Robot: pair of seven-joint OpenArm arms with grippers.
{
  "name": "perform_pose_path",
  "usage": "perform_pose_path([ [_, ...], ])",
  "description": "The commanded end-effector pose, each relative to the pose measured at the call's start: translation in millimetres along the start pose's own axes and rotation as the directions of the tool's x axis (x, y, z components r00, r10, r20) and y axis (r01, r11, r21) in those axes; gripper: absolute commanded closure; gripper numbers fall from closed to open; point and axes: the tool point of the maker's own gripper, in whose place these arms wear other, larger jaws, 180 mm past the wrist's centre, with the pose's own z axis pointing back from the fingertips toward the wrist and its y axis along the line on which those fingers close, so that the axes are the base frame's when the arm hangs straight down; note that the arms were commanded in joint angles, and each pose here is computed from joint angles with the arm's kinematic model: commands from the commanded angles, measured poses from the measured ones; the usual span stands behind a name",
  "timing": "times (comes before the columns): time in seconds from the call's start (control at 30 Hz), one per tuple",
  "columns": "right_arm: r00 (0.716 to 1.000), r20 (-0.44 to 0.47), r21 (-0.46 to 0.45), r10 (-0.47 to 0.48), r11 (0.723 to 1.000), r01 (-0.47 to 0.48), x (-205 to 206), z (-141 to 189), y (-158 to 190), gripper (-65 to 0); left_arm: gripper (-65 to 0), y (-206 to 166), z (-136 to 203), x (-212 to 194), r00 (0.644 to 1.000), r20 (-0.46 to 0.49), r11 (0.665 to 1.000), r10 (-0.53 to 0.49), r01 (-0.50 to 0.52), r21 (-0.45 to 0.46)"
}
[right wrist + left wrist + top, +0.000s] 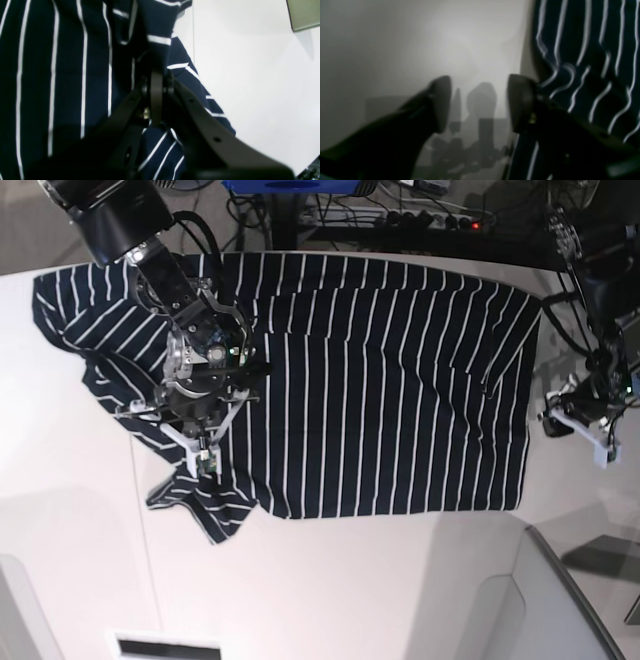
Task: Layout the t-shirt on the table in an organized manner, then fold the t-shirt properly
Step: 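Grasp the shirt side with the left gripper and fold it inward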
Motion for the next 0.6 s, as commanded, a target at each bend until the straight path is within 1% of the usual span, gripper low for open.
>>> perform_pose_path([
  [0.0, 0.998, 0.054, -0.022, -0.011, 1.000, 0.012, 19.2, 0.8, -5.8, 0.0, -38.3, 3.0, 3.3, 31.6, 0.998, 0.063, 1.000, -0.019, 0.019, 0.002],
  [0.1, 0.999, 0.052, -0.021, -0.010, 1.000, 0.011, 18.7, 1.0, -5.3, 0.0, -38.3, -18.2, -4.8, 43.5, 0.996, 0.057, 0.997, -0.070, 0.072, -0.032],
  [0.17, 0.999, 0.048, -0.020, -0.009, 1.000, 0.010, 17.6, 0.9, -5.3, 0.0, -38.3, -27.9, -7.7, 50.6, 0.995, 0.066, 0.996, -0.077, 0.080, -0.047],
  [0.27, 0.999, 0.046, -0.019, -0.006, 1.000, 0.007, 15.8, 1.0, -5.3, 0.0, -38.3, -43.5, -16.2, 51.0, 0.998, 0.059, 0.996, -0.038, 0.043, -0.080],
  [0.43, 0.999, 0.045, -0.027, 0.015, 1.000, -0.014, 11.8, -0.7, -10.2, 0.0, -38.3, -59.7, -32.1, 30.2, 1.000, -0.014, 0.993, 0.028, -0.029, -0.117],
  [0.57, 0.999, 0.045, -0.029, 0.015, 0.999, -0.014, 11.5, -1.1, -11.2, 0.0, -38.2, -65.3, -38.6, 18.7, 0.999, -0.010, 0.990, 0.052, -0.053, -0.127],
])
